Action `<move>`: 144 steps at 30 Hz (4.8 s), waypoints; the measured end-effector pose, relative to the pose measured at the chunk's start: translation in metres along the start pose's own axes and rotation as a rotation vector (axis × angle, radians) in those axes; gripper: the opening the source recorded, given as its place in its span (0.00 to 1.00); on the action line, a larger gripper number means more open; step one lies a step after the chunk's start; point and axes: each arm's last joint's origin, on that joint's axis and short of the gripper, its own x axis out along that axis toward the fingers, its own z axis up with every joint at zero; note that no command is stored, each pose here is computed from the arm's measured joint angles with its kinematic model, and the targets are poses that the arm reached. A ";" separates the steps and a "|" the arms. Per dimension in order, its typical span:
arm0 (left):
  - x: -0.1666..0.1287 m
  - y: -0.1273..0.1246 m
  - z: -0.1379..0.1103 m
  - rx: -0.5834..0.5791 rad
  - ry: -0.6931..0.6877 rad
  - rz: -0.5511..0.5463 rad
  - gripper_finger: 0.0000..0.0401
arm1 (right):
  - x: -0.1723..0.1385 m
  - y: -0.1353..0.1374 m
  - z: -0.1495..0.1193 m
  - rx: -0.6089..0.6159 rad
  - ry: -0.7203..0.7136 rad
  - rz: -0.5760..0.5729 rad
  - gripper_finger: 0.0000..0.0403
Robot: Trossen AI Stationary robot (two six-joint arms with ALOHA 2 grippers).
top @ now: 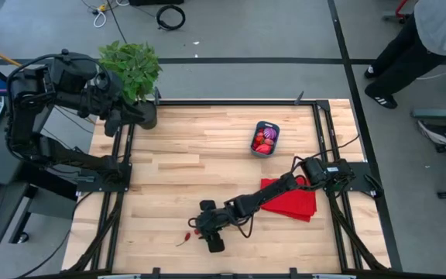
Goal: Pick and placing Produce into tupperware
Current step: Put the strawberry into the bin, then put the berry into the bin
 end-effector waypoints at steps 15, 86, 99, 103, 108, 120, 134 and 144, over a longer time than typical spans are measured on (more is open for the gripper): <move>0.000 0.000 0.000 0.000 0.001 0.000 0.34 | 0.000 -0.003 -0.001 0.004 0.005 -0.019 0.42; 0.000 0.002 0.003 0.027 -0.040 0.082 0.34 | -0.282 -0.222 -0.062 0.753 0.544 -0.517 0.43; 0.019 -0.004 0.000 -0.022 0.084 0.034 0.36 | -0.280 -0.195 -0.035 0.939 0.326 -0.276 0.46; 0.043 -0.009 -0.009 -0.053 0.220 -0.032 0.35 | -0.276 -0.170 -0.018 0.840 0.251 -0.216 0.45; 0.093 -0.013 -0.039 -0.095 0.472 0.005 0.32 | -0.275 -0.143 -0.010 0.748 0.224 -0.235 0.45; 0.206 -0.047 -0.157 -0.212 0.765 -0.050 0.30 | -0.267 -0.117 -0.007 0.728 0.217 -0.313 0.45; 0.262 -0.053 -0.276 -0.402 0.811 -0.143 0.34 | -0.267 -0.118 -0.007 0.798 0.190 -0.378 0.45; 0.292 -0.049 -0.306 -0.284 0.838 -0.053 0.34 | -0.268 -0.121 -0.007 0.829 0.147 -0.469 0.45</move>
